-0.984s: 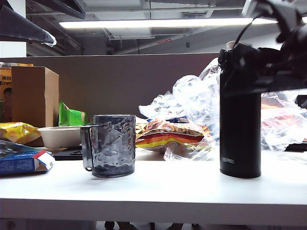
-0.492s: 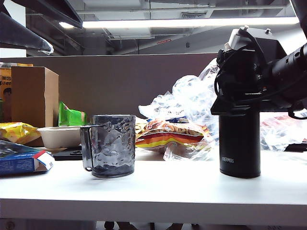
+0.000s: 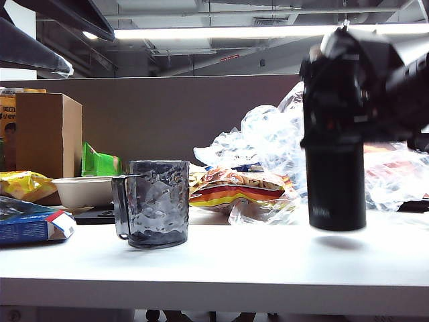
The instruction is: Pick up the black thermos, pour some water into the cup, then place the black thermos back on the table.
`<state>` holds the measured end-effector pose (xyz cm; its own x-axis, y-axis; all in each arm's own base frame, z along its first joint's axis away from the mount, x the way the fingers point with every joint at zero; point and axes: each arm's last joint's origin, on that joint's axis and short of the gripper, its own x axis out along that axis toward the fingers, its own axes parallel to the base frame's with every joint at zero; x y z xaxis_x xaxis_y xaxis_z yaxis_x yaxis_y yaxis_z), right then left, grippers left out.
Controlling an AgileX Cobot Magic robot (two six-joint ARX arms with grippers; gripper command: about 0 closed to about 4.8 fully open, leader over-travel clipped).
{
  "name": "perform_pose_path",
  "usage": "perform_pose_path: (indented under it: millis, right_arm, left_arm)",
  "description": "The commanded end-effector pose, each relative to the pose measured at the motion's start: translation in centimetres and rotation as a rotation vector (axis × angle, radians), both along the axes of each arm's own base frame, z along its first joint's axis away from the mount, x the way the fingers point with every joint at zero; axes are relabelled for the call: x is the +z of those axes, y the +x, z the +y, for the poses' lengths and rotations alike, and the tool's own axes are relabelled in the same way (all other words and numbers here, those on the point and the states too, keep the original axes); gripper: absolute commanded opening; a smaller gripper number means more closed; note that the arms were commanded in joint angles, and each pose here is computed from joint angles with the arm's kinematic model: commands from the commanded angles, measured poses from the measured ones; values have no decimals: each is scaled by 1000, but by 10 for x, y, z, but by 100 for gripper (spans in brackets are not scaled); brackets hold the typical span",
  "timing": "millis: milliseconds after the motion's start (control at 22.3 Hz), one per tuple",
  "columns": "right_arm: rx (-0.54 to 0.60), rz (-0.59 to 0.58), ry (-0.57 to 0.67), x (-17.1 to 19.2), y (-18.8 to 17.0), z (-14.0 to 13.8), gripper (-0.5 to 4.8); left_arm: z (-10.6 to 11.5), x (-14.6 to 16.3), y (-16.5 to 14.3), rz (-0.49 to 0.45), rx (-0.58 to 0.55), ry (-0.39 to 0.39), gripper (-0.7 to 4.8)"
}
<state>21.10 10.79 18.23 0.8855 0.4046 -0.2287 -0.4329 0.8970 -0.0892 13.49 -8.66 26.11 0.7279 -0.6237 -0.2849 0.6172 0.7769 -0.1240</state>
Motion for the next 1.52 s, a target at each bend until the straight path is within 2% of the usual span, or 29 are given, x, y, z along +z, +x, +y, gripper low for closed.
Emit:
perform_pose_path:
  millis: [45, 179, 268, 447, 626, 761, 850, 1029, 1253, 1521]
  right_arm:
    - [40, -149, 44, 55, 11, 7, 116]
    - [83, -218, -36, 96, 27, 17, 116]
    - [109, -229, -51, 105, 35, 22, 116]
    - [198, -195, -137, 102, 65, 46, 116]
    - [302, -268, -366, 85, 87, 81, 116]
    - [346, -309, -471, 74, 88, 93, 116]
    - [351, -320, -494, 65, 92, 98, 116]
    - [401, -383, -686, 43, 100, 103, 116]
    - [405, -497, -823, 45, 102, 104, 116]
    - [425, -613, -963, 48, 102, 104, 116]
  left_arm:
    - [0, 2, 0, -13, 3, -4, 479]
    - [0, 6, 1, -13, 0, -5, 479]
    - [-4, 15, 5, 1, -29, -15, 479]
    - [-15, 23, 21, 83, -54, 33, 479]
    - [-14, 6, 23, 216, -20, 133, 479]
    - [-13, 4, 23, 180, -29, 213, 479]
    - [-13, 3, 22, 185, -31, 218, 479]
    - [-12, 2, 22, 192, -36, 235, 479]
    - [-12, 1, 22, 185, -26, 270, 479]
    - [-11, 1, 22, 182, -11, 277, 479]
